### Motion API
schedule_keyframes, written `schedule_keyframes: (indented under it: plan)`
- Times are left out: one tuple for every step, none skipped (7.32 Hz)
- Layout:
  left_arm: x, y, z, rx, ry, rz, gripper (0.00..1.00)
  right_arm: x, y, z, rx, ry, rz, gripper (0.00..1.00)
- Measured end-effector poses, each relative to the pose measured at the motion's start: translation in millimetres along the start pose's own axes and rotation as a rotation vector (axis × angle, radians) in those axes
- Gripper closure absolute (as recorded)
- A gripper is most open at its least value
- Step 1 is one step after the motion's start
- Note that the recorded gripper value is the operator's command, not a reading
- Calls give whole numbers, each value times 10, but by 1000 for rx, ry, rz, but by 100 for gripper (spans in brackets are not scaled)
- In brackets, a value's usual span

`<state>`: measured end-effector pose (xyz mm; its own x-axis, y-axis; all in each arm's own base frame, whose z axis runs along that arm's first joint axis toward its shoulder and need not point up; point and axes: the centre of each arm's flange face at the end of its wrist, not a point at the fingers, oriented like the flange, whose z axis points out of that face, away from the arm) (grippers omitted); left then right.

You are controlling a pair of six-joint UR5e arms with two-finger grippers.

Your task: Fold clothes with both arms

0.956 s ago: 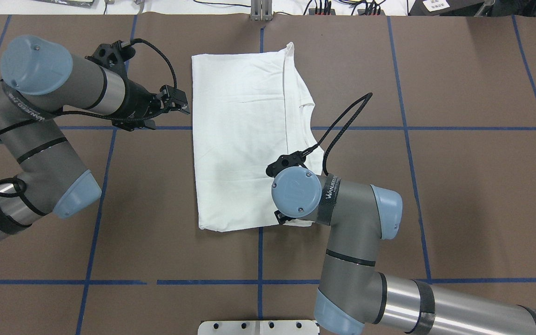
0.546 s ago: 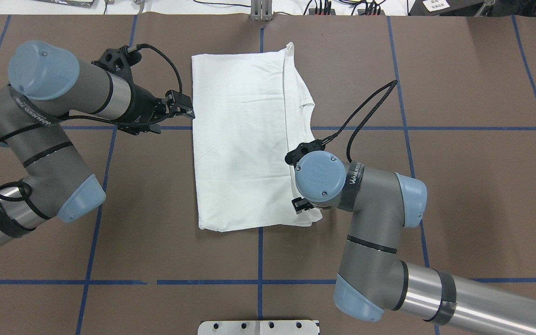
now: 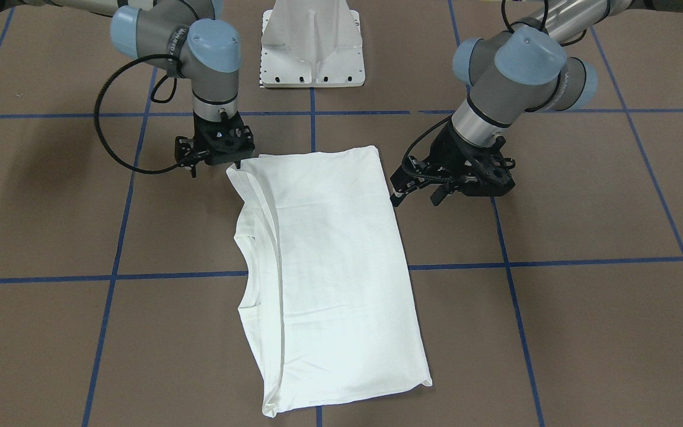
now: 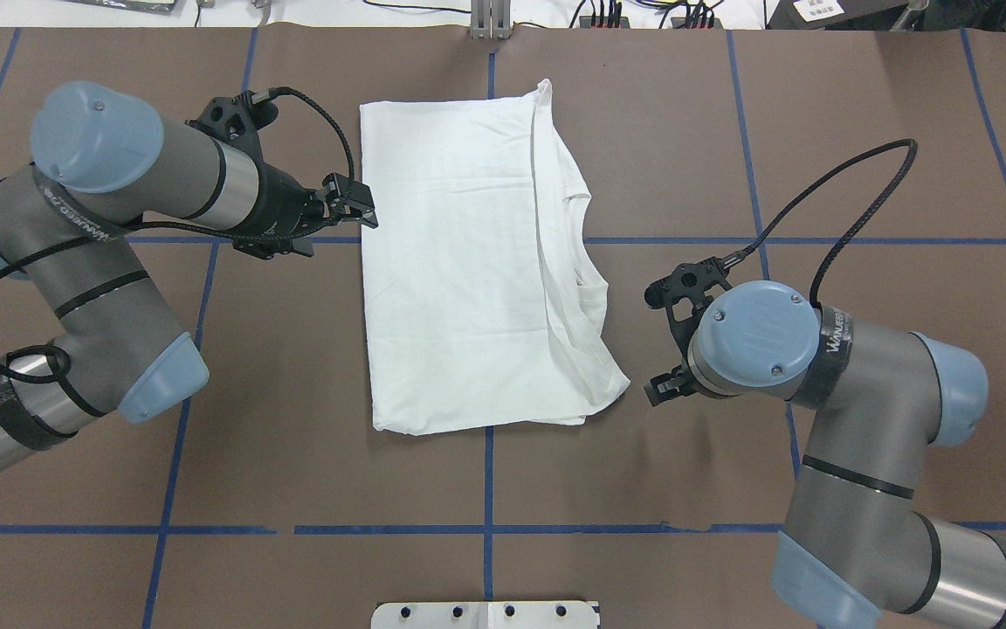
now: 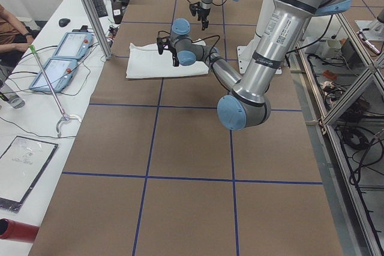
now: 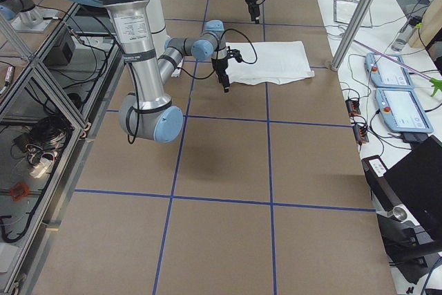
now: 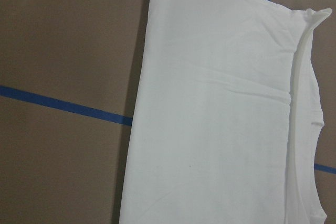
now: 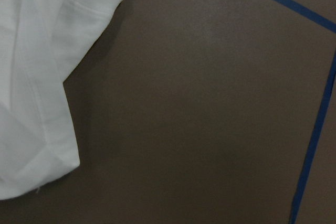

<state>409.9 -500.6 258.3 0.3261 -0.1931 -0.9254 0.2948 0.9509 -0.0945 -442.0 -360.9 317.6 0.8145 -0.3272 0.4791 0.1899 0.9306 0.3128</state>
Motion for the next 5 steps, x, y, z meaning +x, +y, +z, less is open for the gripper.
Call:
schedule_keyframes:
  plan:
    - [10,3,-2,-1,1,-1,0,-40,-173,-131,25,-20,14,0]
    - [11,4,-1,-1,1,-1,0,-199,-411,-212,48,-36,22,0]
    - [3,2,13,-2,0,-1,0,-434,-673,-230,64,-48,23,0]
    - [-9,-5,32,-1,-3,-2,0,-667,-923,-145,83,-64,20,0]
    - [-18,-11,46,-1,-4,-3,0,-838,-1127,22,111,-80,10,0]
